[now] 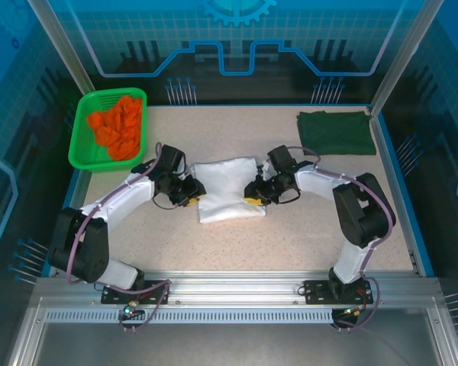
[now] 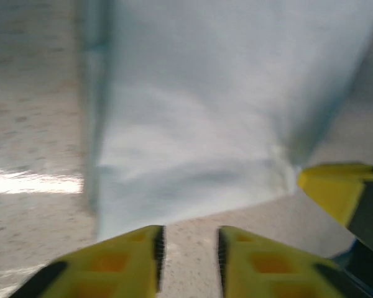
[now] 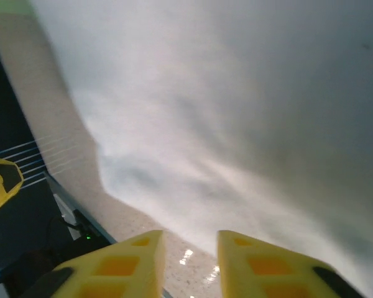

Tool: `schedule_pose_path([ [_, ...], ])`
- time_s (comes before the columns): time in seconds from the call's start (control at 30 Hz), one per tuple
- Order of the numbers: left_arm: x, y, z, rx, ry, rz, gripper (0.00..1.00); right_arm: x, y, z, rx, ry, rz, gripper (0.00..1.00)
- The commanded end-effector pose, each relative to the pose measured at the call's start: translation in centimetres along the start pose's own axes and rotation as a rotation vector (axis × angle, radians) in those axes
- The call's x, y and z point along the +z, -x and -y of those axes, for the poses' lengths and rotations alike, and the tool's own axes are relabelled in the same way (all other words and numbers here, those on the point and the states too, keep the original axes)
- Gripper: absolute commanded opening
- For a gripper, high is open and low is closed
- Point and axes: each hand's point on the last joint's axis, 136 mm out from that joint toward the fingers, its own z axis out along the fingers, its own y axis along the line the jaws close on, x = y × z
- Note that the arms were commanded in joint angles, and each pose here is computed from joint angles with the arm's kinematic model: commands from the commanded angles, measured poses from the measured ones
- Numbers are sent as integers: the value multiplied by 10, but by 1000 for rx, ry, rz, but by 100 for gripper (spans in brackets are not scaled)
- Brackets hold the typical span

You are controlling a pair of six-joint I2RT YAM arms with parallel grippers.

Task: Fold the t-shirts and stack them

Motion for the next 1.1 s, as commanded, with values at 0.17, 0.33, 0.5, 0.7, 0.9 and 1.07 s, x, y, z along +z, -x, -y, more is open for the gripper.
schedule_pose_path([
  [0.17, 64, -52, 36, 120, -118, -317, 17, 3, -16, 25, 1, -27, -45, 8],
  [0.33, 83, -65, -27, 97, 85, -347, 14, 6, -30, 65, 53, -110, -77, 8],
  [0.5, 70, -67, -96, 70, 300, -266, 18, 6, -31, 97, 102, -159, -93, 9],
  [0.7, 49, -55, -111, 46, 298, -197, 33, -3, -36, 88, 54, -163, -81, 14],
  [0.9, 3, -23, -84, 74, 270, -59, 59, -34, -25, 50, -29, -120, 45, 20],
  [1.07, -25, 5, -40, 42, 80, 28, 56, -47, 2, 5, -80, -93, 132, 29],
])
